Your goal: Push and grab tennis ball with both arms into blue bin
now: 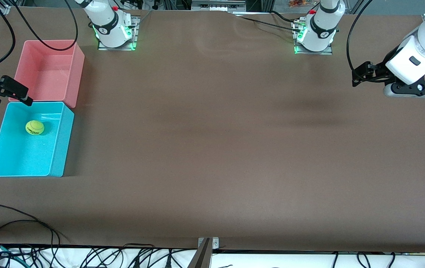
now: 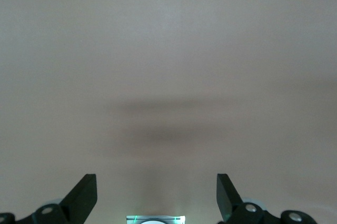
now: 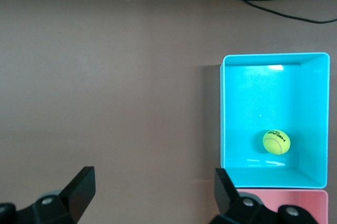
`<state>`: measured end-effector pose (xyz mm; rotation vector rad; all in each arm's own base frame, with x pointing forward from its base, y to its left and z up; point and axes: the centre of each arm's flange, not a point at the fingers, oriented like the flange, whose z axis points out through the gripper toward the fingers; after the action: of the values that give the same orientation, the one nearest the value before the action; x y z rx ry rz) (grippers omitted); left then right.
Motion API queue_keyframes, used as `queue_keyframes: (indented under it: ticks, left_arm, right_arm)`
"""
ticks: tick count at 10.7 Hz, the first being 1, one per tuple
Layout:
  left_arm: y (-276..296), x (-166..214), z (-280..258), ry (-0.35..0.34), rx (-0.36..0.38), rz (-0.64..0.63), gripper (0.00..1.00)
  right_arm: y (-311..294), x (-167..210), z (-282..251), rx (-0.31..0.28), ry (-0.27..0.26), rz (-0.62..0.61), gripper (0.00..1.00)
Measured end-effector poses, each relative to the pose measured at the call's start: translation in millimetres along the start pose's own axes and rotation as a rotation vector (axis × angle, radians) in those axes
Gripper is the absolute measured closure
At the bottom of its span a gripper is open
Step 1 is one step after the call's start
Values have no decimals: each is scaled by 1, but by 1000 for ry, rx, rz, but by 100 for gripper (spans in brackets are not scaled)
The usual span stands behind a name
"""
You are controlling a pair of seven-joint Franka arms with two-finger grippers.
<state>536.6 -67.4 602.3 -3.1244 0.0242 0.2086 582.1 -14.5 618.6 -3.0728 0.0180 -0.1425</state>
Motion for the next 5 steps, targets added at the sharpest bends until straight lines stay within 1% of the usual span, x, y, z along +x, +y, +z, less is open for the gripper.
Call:
queue_keyframes:
  ticks: [5]
  left_arm:
    - [-1, 0, 0, -1, 0, -2, 0]
  right_arm:
    - [3, -1, 0, -4, -5, 8, 0]
